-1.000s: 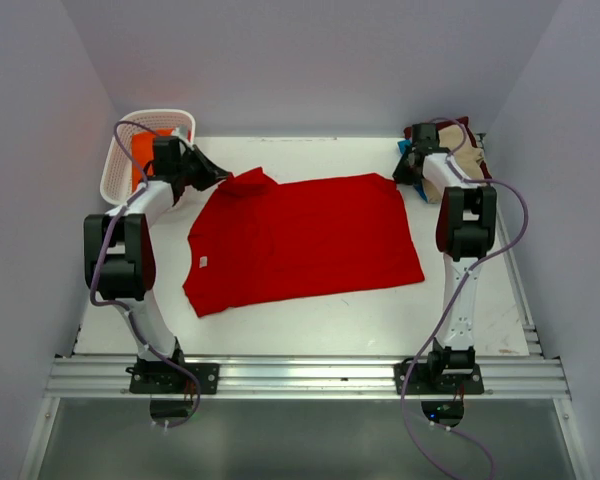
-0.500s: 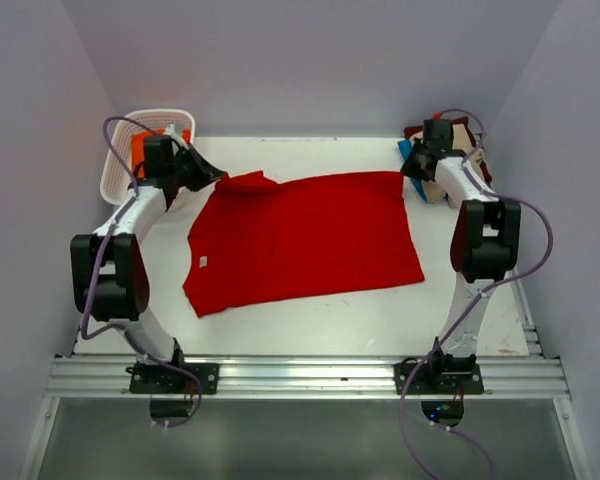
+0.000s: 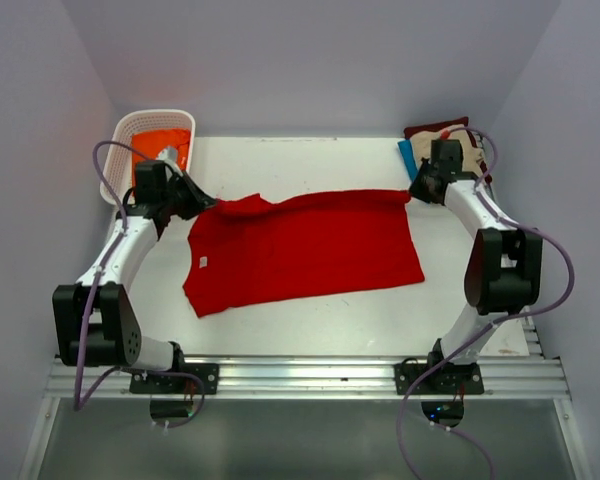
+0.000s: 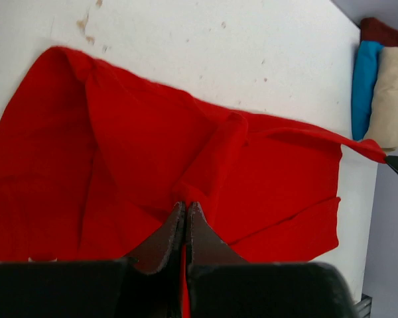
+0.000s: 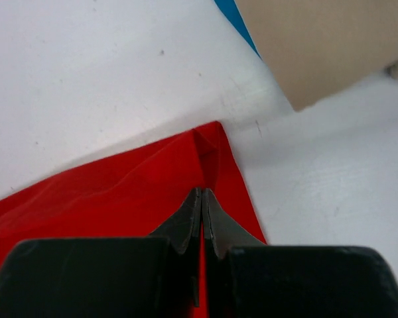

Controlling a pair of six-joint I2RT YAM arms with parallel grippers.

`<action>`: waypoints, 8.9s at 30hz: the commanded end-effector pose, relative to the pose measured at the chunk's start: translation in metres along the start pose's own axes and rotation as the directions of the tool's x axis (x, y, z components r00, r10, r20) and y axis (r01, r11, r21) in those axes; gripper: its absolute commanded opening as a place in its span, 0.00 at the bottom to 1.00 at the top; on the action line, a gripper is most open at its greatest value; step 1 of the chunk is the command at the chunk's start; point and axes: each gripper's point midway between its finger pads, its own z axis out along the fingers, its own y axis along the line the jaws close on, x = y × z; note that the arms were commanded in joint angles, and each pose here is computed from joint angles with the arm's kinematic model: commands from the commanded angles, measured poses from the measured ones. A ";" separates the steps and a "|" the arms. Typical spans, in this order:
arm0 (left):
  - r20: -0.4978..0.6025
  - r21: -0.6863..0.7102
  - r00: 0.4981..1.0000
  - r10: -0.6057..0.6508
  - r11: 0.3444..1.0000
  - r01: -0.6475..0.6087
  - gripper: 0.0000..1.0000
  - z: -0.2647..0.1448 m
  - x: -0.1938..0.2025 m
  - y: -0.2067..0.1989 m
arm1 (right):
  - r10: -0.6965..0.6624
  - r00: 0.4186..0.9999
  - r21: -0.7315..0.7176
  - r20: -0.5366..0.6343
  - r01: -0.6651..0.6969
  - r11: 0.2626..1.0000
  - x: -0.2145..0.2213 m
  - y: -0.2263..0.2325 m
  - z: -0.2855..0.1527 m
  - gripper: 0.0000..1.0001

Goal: Fold and stack the t-shirts
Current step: Fold the tshirt

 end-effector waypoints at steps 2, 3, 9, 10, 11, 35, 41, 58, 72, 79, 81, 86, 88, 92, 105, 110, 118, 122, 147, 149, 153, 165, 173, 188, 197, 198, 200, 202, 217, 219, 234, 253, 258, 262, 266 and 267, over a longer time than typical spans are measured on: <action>-0.048 -0.065 0.999 0.009 0.998 -0.012 0.00 -0.023 0.034 0.022 | -0.005 1.000 0.047 0.017 0.004 0.999 0.011 -0.016 -0.030 0.00; -0.046 -0.063 0.999 0.011 0.998 -0.014 0.00 -0.028 0.037 0.021 | -0.005 1.000 0.054 0.011 0.004 0.999 0.015 -0.018 -0.032 0.00; -0.107 -0.109 0.994 -0.020 0.994 0.009 0.00 -0.039 0.074 0.041 | -0.009 1.000 0.100 -0.024 0.011 0.995 0.043 -0.038 -0.038 0.00; -0.115 -0.111 0.993 -0.021 0.994 0.008 0.00 -0.041 0.079 0.043 | -0.009 0.999 0.099 -0.032 0.012 0.995 0.046 -0.038 -0.039 0.00; -0.120 -0.114 0.993 -0.024 0.993 0.010 0.00 -0.042 0.082 0.045 | -0.009 0.999 0.102 -0.043 0.013 0.995 0.051 -0.040 -0.037 0.00; -0.030 -0.107 0.999 0.027 0.994 -0.030 0.00 -0.090 0.054 0.013 | -0.009 0.993 0.136 -0.120 0.026 0.990 0.084 -0.055 -0.036 0.00; -0.059 -0.104 0.998 0.015 0.994 -0.021 0.00 -0.098 0.063 0.011 | -0.006 0.991 0.129 -0.133 0.023 0.991 0.087 -0.054 -0.036 0.00; -0.147 -0.119 0.989 -0.006 0.993 -0.012 0.00 -0.108 0.096 0.022 | -0.011 0.984 0.146 -0.178 0.038 0.989 0.104 -0.061 -0.032 0.00; -0.151 -0.313 0.988 -0.021 0.949 -0.028 0.00 -0.087 0.114 0.081 | -0.015 0.983 0.159 -0.182 0.044 0.986 0.108 -0.064 -0.029 0.00; -0.195 -0.315 0.978 -0.074 0.949 0.009 0.00 -0.072 0.127 0.089 | -0.016 0.983 0.160 -0.183 0.046 0.986 0.109 -0.064 -0.030 0.00; -0.204 -0.332 0.975 -0.085 0.943 0.012 0.00 -0.071 0.133 0.094 | -0.015 0.984 0.159 -0.179 0.044 0.986 0.107 -0.064 -0.031 0.00; -0.211 -0.354 0.970 -0.122 0.934 0.040 0.00 -0.070 0.142 0.100 | -0.016 0.983 0.157 -0.181 0.045 0.987 0.109 -0.064 -0.030 0.00; -0.210 -0.349 0.968 -0.134 0.936 0.054 0.00 -0.069 0.143 0.099 | -0.016 0.983 0.157 -0.181 0.045 0.987 0.109 -0.064 -0.030 0.00; -0.214 -0.361 0.964 -0.160 0.930 0.074 0.00 -0.068 0.148 0.102 | -0.014 0.983 0.157 -0.181 0.043 0.987 0.110 -0.064 -0.031 0.00; 0.065 -0.187 0.996 -0.061 0.980 0.072 1.00 -0.103 0.074 0.039 | -0.017 0.998 0.132 -0.056 0.024 0.991 0.068 -0.050 -0.072 0.99; 0.059 -0.036 0.998 -0.015 0.999 0.017 0.62 -0.076 0.056 0.014 | -0.008 0.994 -0.097 -0.107 -0.003 0.995 0.072 -0.006 -0.069 0.70; -0.167 0.203 0.986 -0.026 0.977 0.060 0.00 -0.020 0.078 -0.006 | -0.120 0.983 -0.548 -0.140 0.024 0.836 0.115 0.117 -0.113 0.00; -0.235 0.251 0.969 0.077 0.968 -0.016 0.00 -0.032 0.092 -0.025 | -0.224 0.961 -0.612 -0.163 0.080 0.787 0.154 0.156 -0.130 0.00; -0.641 0.089 0.728 0.243 0.966 -0.244 0.00 -0.034 0.231 0.024 | -0.304 0.926 -0.576 -0.224 0.126 0.808 0.204 0.185 -0.109 0.00; -0.637 0.062 0.732 0.243 0.962 -0.265 0.00 -0.027 0.230 0.031 | -0.311 0.923 -0.577 -0.225 0.131 0.806 0.206 0.187 -0.109 0.00; -0.626 0.024 0.744 0.232 0.960 -0.279 0.00 -0.014 0.226 0.037 | -0.324 0.919 -0.581 -0.225 0.140 0.801 0.210 0.190 -0.111 0.00; -0.496 -0.063 0.824 0.273 0.935 -0.348 0.00 -0.006 0.175 0.024 | -0.378 0.898 -0.617 -0.224 0.170 0.768 0.230 0.208 -0.118 0.00; -0.514 -0.098 0.813 0.272 0.923 -0.371 0.00 0.004 0.177 0.035 | -0.452 0.860 -0.654 -0.237 0.203 0.729 0.266 0.238 -0.120 0.00; -0.431 -0.201 0.862 0.268 0.902 -0.382 0.00 -0.005 0.154 0.043 | -0.511 0.826 -0.698 -0.239 0.219 0.681 0.305 0.271 -0.129 0.00; -0.461 -0.207 0.851 0.250 0.903 -0.377 0.00 0.005 0.161 0.056 | -0.544 0.803 -0.717 -0.244 0.228 0.658 0.330 0.294 -0.129 0.00; -0.466 -0.209 0.851 0.241 0.905 -0.370 0.00 0.006 0.162 0.060 | -0.542 0.805 -0.719 -0.244 0.225 0.658 0.331 0.297 -0.129 0.00; -0.473 -0.206 0.851 0.227 0.911 -0.357 0.00 0.011 0.165 0.064 | -0.555 0.796 -0.726 -0.243 0.230 0.648 0.340 0.303 -0.132 0.00; -0.475 -0.198 0.853 0.215 0.919 -0.341 0.00 0.013 0.164 0.063 | -0.565 0.790 -0.733 -0.240 0.234 0.639 0.348 0.309 -0.134 0.00; -0.476 -0.222 0.863 0.167 0.927 -0.302 0.00 0.024 0.155 0.069 | -0.593 0.779 -0.716 -0.204 0.295 0.633 0.370 0.334 -0.129 0.18; -0.475 -0.223 0.865 0.162 0.929 -0.296 0.00 0.024 0.154 0.070 | -0.599 0.773 -0.697 -0.212 0.310 0.647 0.376 0.330 -0.120 0.23; -0.479 -0.210 0.865 0.147 0.938 -0.276 0.00 0.025 0.154 0.071 | -0.610 0.767 -0.670 -0.200 0.347 0.656 0.387 0.333 -0.111 0.34; -0.488 -0.199 0.861 0.145 0.942 -0.271 0.00 0.026 0.157 0.071 | -0.616 0.774 -0.741 -0.147 0.326 0.587 0.390 0.361 -0.136 0.29; -0.490 -0.196 0.860 0.145 0.942 -0.271 0.00 0.026 0.158 0.071 | -0.625 0.768 -0.758 -0.140 0.323 0.567 0.394 0.367 -0.140 0.34; -0.492 -0.197 0.858 0.145 0.942 -0.272 0.00 0.025 0.159 0.071 | -0.626 0.769 -0.761 -0.127 0.329 0.559 0.393 0.370 -0.142 0.38; -0.491 -0.196 0.859 0.146 0.942 -0.272 0.00 0.025 0.159 0.071 | -0.625 0.773 -0.776 -0.105 0.330 0.538 0.389 0.376 -0.149 0.38; -0.493 -0.195 0.858 0.145 0.942 -0.271 0.00 0.025 0.159 0.071 | -0.624 0.775 -0.779 -0.099 0.330 0.533 0.388 0.378 -0.152 0.38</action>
